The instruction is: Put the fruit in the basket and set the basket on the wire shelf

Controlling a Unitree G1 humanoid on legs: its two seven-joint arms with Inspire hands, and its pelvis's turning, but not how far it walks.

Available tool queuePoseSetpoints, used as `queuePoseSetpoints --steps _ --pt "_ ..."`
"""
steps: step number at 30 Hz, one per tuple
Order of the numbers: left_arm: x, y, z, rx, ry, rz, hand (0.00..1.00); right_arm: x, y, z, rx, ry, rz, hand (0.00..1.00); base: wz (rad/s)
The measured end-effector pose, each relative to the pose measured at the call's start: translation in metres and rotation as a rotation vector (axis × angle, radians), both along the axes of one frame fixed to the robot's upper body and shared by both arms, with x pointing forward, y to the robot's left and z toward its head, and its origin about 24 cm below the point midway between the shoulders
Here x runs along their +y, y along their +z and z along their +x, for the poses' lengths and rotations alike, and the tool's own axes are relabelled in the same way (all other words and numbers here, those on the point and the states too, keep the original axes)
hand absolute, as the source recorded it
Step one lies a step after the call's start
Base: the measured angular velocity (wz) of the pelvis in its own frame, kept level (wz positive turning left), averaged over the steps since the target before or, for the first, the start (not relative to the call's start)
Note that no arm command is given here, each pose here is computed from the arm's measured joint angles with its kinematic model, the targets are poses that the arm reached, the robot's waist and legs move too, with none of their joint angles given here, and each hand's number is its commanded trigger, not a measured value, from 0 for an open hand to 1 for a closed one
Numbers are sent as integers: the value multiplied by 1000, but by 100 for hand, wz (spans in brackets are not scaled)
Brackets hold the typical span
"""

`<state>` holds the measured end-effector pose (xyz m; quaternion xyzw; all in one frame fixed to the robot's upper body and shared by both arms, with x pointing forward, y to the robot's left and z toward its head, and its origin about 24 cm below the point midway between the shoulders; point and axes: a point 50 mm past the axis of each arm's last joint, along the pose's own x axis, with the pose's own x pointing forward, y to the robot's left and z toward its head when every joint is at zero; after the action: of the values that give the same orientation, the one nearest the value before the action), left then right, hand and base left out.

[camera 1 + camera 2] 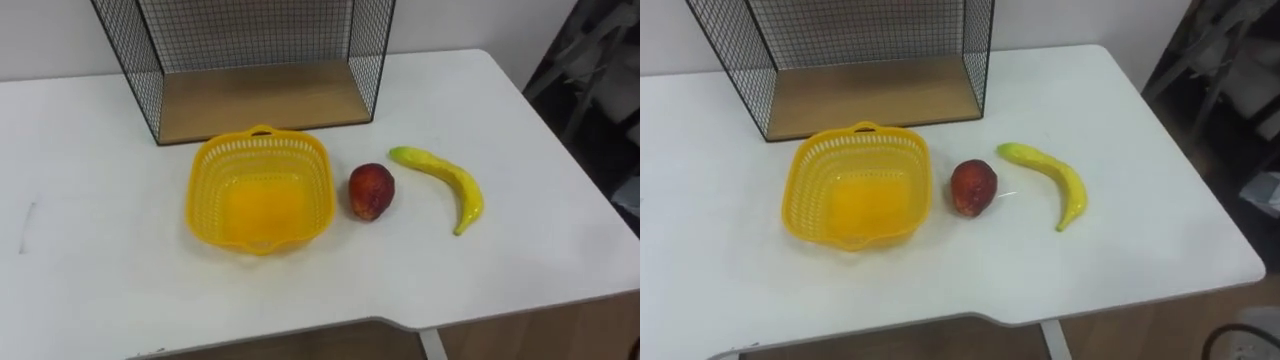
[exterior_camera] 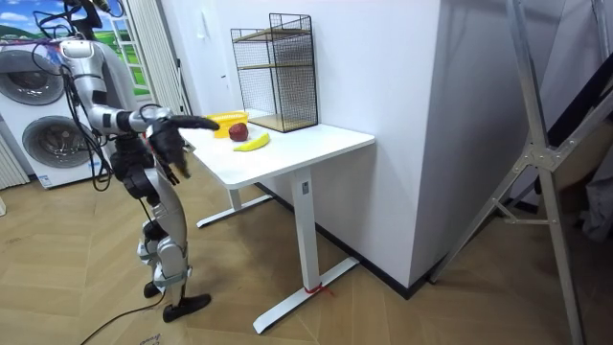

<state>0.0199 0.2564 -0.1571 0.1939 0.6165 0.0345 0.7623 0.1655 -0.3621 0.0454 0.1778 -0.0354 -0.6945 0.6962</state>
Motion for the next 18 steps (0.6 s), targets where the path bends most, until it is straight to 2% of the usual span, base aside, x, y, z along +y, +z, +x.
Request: queuePoseSetpoints --steps 5,11,18 --pt "-2 -1 -2 18 -35 -3 0 22 4 24 33 246 -112 0 3" --pt "-5 -2 0 30 -72 -7 0 49 -4 48 77 583 -158 0 3" --pt "-5 -2 -3 44 -91 -9 0 71 -8 62 113 869 -232 0 2"
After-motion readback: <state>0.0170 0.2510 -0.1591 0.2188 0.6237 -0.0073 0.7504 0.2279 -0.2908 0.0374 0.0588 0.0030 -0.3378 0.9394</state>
